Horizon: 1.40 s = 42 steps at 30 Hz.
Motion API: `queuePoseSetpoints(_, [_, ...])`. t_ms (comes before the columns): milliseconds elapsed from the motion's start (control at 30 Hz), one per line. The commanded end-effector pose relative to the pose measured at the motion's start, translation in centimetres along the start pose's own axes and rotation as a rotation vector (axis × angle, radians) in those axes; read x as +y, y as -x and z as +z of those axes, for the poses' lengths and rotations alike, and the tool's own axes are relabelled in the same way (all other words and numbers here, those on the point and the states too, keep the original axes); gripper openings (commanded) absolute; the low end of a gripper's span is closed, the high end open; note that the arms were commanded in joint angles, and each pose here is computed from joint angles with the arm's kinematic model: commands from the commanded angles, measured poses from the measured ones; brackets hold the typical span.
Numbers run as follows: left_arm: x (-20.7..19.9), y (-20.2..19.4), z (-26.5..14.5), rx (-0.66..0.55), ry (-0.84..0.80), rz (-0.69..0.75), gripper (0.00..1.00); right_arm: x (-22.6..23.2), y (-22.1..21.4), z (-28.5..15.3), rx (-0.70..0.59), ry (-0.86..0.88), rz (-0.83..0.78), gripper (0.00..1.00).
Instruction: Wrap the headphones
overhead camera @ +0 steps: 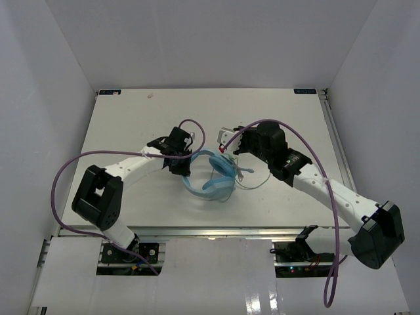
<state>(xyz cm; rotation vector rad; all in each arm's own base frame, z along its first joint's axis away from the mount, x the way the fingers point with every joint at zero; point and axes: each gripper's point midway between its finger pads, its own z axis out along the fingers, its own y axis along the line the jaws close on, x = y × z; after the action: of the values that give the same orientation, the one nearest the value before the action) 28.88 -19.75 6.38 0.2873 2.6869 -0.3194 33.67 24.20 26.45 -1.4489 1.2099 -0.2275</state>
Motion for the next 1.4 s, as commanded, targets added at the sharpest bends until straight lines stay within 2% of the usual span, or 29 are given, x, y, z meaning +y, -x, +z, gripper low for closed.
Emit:
queuePoseSetpoints(0, [-2.5,1.8,-2.7,-0.104,-0.137,0.036,0.00,-2.0,2.2,-0.1,-0.142,0.037,0.178,0.33])
queuePoseSetpoints(100, [-2.2,1.1,-2.6,-0.097,-0.133,0.034,0.00,-3.4,-0.7,-0.7,-0.151,0.098,0.335,0.47])
queuePoseSetpoints(167, [-2.4,0.9,-2.7,-0.097,-0.146,0.035,0.00,-2.7,-1.8,-0.9,-0.204,0.198,0.413,0.59])
queuePoseSetpoints(233, [-2.5,0.7,-2.7,-0.096,-0.157,0.034,0.00,-1.6,-4.4,-1.6,-0.194,0.268,0.495,0.67])
queuePoseSetpoints(300, [-2.7,0.6,-3.0,-0.104,-0.173,0.034,0.00,1.2,-5.0,-2.1,-0.259,0.401,0.565,0.73])
queuePoseSetpoints(500, [-3.2,0.3,-3.4,-0.124,-0.209,0.011,0.00,8.3,-5.3,-3.6,-0.302,0.669,0.692,0.92])
queuePoseSetpoints(700, [-3.5,0.4,-4.1,-0.159,-0.237,-0.019,0.00,14.2,-6.6,-4.3,-0.192,0.817,0.711,0.95])
queuePoseSetpoints(967, [-3.7,0.2,-4.1,-0.177,-0.256,-0.052,0.00,19.9,-7.3,-4.1,-0.072,0.846,0.707,0.95])
queuePoseSetpoints(1200, [-3.9,0.2,-4.5,-0.200,-0.274,-0.062,0.00,21.1,-8.8,-2.9,0.003,0.826,0.691,0.94])
queuePoseSetpoints(1367, [-3.9,0.3,-4.9,-0.222,-0.282,-0.062,0.00,21.7,-9.3,-2.5,-0.006,0.838,0.609,0.91])
